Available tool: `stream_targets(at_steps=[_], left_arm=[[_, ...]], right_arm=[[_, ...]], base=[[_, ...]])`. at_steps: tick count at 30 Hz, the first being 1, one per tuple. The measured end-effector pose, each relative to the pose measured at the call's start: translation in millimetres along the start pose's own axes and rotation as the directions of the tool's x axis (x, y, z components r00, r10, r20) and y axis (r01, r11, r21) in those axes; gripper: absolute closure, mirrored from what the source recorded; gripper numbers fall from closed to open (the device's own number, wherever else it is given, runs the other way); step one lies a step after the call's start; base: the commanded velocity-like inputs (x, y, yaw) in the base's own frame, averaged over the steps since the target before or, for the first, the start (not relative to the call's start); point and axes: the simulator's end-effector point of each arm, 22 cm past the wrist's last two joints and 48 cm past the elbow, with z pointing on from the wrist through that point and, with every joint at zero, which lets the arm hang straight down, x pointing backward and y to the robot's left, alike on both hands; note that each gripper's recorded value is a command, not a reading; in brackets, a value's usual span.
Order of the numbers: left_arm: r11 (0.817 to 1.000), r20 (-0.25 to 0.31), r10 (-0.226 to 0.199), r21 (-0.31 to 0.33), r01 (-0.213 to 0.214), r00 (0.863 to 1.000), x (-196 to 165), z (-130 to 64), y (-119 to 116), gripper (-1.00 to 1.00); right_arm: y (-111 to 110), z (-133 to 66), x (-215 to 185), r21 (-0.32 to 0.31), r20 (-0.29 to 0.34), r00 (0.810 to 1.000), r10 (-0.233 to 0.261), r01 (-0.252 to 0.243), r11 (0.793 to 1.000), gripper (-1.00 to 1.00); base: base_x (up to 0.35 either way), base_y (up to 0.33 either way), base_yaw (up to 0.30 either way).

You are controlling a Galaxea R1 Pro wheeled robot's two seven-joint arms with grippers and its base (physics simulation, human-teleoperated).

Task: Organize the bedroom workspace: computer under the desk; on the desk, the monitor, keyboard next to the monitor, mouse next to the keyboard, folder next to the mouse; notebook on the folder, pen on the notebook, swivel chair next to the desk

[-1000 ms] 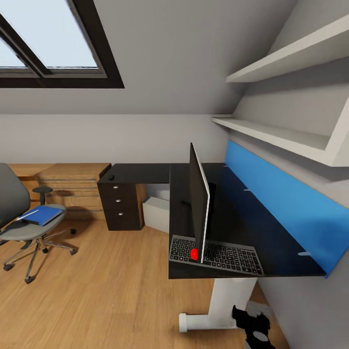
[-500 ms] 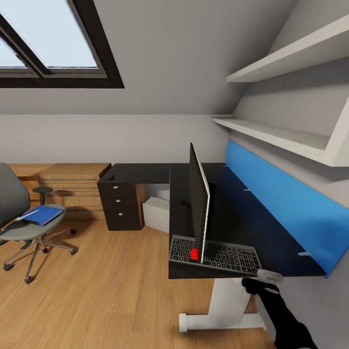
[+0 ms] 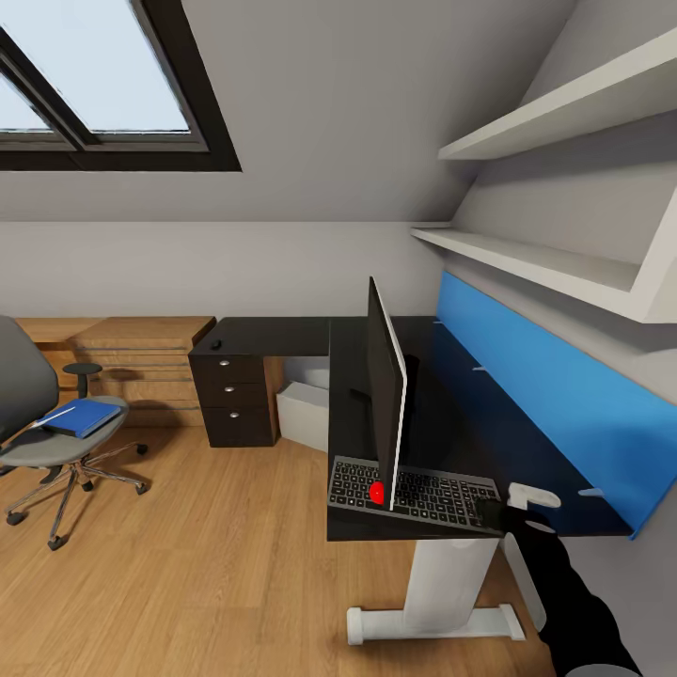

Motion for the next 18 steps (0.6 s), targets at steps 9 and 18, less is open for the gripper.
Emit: stream_targets(at_steps=[9, 18], left_arm=[[1.000, 0.001, -0.001, -0.002, 0.001, 1.000, -0.2, 0.0, 1.2, -1.00], [1.000, -0.002, -0.001, -0.002, 0.001, 1.000, 0.8, -0.1, 1.3, -1.00]], right_arm=[[2.0, 5.4, -21.5, 0.000, 0.099, 0.995, 0.024, -0.024, 1.000, -1.00], [18.5, 67.6, -71.6, 0.017, 0.189, 0.980, 0.062, -0.066, 0.998, -1.00]], base=[[0.000, 0.000, 0.000], [0.000, 0.000, 0.000]])
